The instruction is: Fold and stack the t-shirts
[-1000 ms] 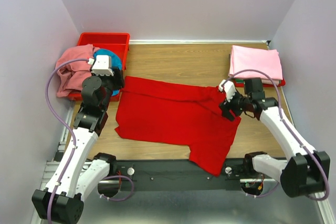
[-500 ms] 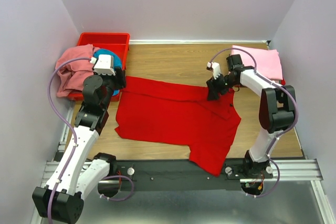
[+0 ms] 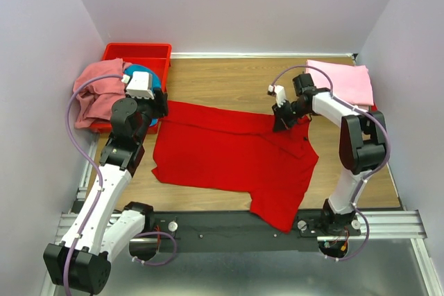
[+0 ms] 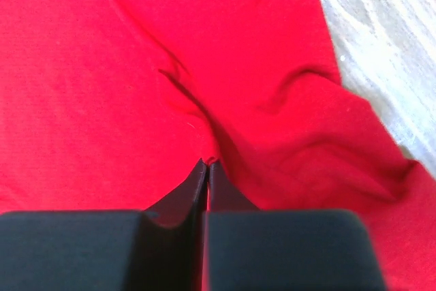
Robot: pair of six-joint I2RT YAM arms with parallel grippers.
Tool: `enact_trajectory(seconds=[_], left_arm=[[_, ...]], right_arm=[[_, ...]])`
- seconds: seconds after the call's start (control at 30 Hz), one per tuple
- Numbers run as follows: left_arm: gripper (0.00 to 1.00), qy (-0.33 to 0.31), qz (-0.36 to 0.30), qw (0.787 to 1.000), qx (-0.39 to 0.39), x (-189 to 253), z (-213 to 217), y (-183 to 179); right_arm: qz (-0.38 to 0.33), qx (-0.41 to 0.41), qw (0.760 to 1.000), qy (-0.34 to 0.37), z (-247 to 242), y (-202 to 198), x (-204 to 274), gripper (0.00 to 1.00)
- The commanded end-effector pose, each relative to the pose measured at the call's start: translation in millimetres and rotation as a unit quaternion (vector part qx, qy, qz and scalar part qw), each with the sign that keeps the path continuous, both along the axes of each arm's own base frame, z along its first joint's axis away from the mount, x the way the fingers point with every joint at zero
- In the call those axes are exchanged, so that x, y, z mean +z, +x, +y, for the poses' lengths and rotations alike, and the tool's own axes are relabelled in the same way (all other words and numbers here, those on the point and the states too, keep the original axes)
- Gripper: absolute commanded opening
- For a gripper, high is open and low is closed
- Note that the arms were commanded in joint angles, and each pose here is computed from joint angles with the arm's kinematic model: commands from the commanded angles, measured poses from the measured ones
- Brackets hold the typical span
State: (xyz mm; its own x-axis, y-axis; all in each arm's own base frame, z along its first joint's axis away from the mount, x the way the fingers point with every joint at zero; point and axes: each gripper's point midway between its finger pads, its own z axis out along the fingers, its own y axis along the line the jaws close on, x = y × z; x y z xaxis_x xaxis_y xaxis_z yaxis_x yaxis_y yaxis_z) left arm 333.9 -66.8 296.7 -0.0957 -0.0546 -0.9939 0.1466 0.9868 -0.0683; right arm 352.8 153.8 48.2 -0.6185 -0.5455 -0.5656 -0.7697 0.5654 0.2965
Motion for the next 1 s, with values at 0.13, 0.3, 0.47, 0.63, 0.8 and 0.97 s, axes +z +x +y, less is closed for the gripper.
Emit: enact_trajectory(seconds=[0.13,0.3,0.47,0.63,0.8,0.97], left_arm=[[0.61,0.003,-0.005,1.0,-0.016,0,-6,0],[0.61,0.003,-0.007,1.0,-0.016,1,-6,0],[0.61,0.004,-0.005,1.0,-0.015,-1,-5,0],[0.61,0.005,-0.003,1.0,-0.013,-3,-5,1],[0.61,0.005,-0.004,1.0,-0.016,-2,-5,0],[0.61,0.004,-0.005,1.0,-0.019,-1,-7,-1]], right_arm=[[-0.053,0.015,0.998,-0.021,-2,-17,35,0.0],[-0.037,0.059,0.997,-0.021,13,-46,31,0.0],[0.001,0.136,0.991,-0.009,40,-90,24,0.01],[0.029,0.204,0.978,-0.019,49,-125,21,0.32],[-0.032,0.114,0.993,-0.03,25,-83,57,0.37],[-0.075,-0.101,0.992,-0.024,-50,2,76,0.38]])
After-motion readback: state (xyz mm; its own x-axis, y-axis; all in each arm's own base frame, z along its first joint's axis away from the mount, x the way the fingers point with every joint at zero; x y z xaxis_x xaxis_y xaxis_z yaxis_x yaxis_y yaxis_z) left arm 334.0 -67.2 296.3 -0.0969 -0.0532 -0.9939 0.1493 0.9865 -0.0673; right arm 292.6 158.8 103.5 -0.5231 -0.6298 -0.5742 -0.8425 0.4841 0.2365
